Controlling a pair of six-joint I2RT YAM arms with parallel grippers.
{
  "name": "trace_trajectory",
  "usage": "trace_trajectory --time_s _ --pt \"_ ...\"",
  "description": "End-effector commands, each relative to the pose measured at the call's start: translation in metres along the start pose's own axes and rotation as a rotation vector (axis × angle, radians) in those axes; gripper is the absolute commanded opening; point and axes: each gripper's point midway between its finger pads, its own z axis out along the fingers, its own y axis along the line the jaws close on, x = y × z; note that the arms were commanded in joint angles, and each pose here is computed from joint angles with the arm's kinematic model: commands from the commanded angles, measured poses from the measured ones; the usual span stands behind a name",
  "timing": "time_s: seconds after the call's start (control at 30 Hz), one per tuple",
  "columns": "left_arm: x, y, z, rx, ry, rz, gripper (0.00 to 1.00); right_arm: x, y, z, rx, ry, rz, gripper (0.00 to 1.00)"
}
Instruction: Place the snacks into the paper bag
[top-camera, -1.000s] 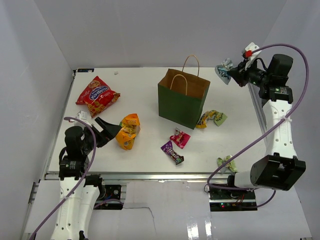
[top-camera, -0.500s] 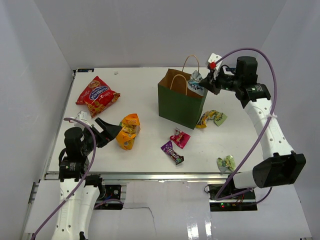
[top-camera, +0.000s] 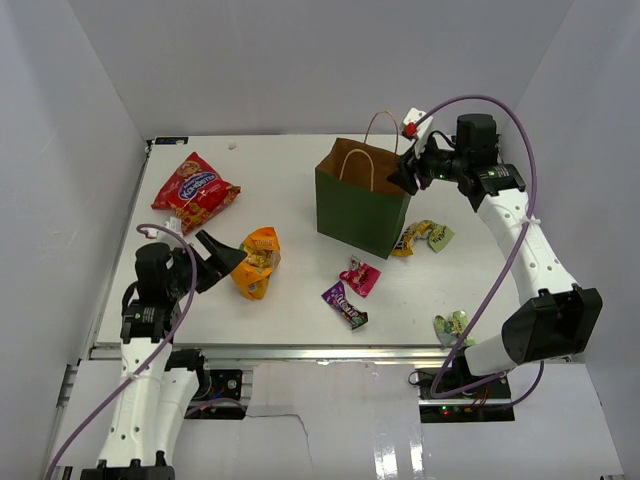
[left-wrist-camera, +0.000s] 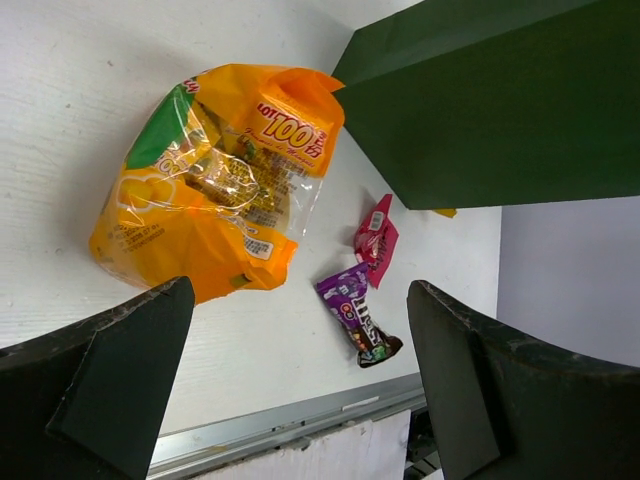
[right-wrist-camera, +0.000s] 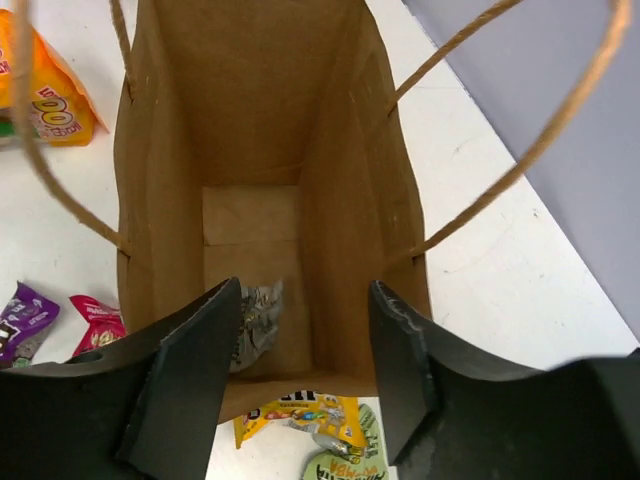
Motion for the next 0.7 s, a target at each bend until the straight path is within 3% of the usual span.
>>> trace_trajectory --time_s 0.0,0.03,0.13,0.3,0.37,0.43,0.67 --pt "-0.013 -0.010 0.004 0.017 0.004 0.050 0.98 -0.031 -0.014 -0.011 0.059 -0.048 -0.025 0.61" --pt "-0.014 -0.005 0.010 -0.006 0.021 0.059 0.98 -0.045 -0.019 -0.019 0.079 -0.068 -0.029 0.69" --pt "-0.019 -0.001 0.024 -0.056 0.050 0.114 0.98 -0.045 -0.025 -0.041 0.071 -0.046 0.012 0.77" --pt "-0.027 -0.005 0.058 -0.148 0.095 0.268 0.98 -0.005 -0.029 -0.090 0.004 -0.026 0.077 0.79" --pt "-0.025 -0.022 0.080 -0.165 0.128 0.409 0.98 0.016 -0.009 -0.102 -0.055 -0.001 0.117 0.81" --pt "-0.022 -0.049 0.093 -0.147 0.136 0.533 0.98 0.038 0.010 -0.103 -0.122 0.033 0.053 0.83" --pt "-0.016 -0.038 0.118 -0.452 0.146 0.800 0.98 0.088 0.055 -0.103 -0.255 0.088 0.150 0.89"
